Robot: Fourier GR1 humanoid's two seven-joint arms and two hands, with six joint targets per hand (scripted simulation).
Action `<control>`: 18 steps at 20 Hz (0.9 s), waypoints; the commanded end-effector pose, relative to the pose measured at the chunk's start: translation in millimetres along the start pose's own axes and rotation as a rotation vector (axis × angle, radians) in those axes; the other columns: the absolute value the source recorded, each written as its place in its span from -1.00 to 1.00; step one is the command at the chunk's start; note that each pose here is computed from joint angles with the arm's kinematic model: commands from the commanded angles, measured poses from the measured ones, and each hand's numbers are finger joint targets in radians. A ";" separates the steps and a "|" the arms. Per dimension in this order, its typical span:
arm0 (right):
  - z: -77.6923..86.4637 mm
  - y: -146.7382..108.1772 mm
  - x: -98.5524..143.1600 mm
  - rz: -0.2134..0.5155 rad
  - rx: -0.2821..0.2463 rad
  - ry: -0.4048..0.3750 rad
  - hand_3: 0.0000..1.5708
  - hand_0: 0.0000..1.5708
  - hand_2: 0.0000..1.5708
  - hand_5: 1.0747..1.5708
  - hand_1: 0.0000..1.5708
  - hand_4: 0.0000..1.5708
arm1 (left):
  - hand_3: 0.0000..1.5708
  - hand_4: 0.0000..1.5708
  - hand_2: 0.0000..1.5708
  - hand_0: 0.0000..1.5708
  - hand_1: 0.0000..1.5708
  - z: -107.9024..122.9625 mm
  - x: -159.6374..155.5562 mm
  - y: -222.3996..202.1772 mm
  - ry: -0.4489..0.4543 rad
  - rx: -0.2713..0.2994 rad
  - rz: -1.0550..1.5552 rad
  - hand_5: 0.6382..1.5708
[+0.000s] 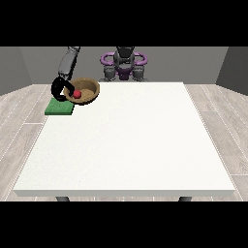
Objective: Pick the cup and pour the ball into the bowl, then pick the bowl and place it on the pad
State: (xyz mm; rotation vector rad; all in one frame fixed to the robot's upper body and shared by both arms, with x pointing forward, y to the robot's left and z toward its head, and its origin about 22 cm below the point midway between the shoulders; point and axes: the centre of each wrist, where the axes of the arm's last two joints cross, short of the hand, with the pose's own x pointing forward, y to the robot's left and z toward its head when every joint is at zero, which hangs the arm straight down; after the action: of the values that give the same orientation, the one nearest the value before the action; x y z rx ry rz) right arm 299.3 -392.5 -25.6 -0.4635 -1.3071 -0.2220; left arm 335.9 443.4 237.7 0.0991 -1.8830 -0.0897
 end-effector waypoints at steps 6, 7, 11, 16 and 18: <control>-23.1 -70.3 90.3 0.151 0.016 0.084 -0.14 1.00 1.00 0.98 1.00 0.38 | -1.00 0.53 -1.00 -1.00 -1.00 24.1 -18.6 39.3 0.090 0.109 -0.025 0.95; -21.5 -90.2 87.4 0.153 -0.024 0.046 -0.15 1.00 1.00 0.98 1.00 0.36 | -1.00 0.54 -1.00 -1.00 -1.00 38.6 -35.0 44.5 0.060 0.088 -0.015 0.94; -29.0 -80.8 99.6 0.111 -0.008 0.016 -0.32 1.00 1.00 0.97 1.00 0.40 | -1.00 0.54 -1.00 -1.00 -1.00 36.1 -31.2 47.5 0.029 0.105 -0.035 0.95; -30.0 -76.1 92.7 0.126 0.002 0.005 -0.51 1.00 1.00 0.99 1.00 0.43 | -1.00 0.54 -1.00 -1.00 -1.00 46.5 -48.1 50.2 0.023 0.107 -0.025 0.97; -34.9 -93.3 101.8 0.057 -0.054 0.002 -0.38 1.00 1.00 0.99 1.00 0.37 | -1.00 0.55 -1.00 -1.00 -1.00 43.7 -33.8 54.2 -0.050 0.084 -0.035 0.96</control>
State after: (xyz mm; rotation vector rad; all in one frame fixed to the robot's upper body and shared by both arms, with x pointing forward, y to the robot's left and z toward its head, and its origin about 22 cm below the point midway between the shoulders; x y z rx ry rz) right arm 319.9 -467.4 83.6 -0.5451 -1.2726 -0.1488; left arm 306.1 501.2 196.2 0.2005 -1.8801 -0.0089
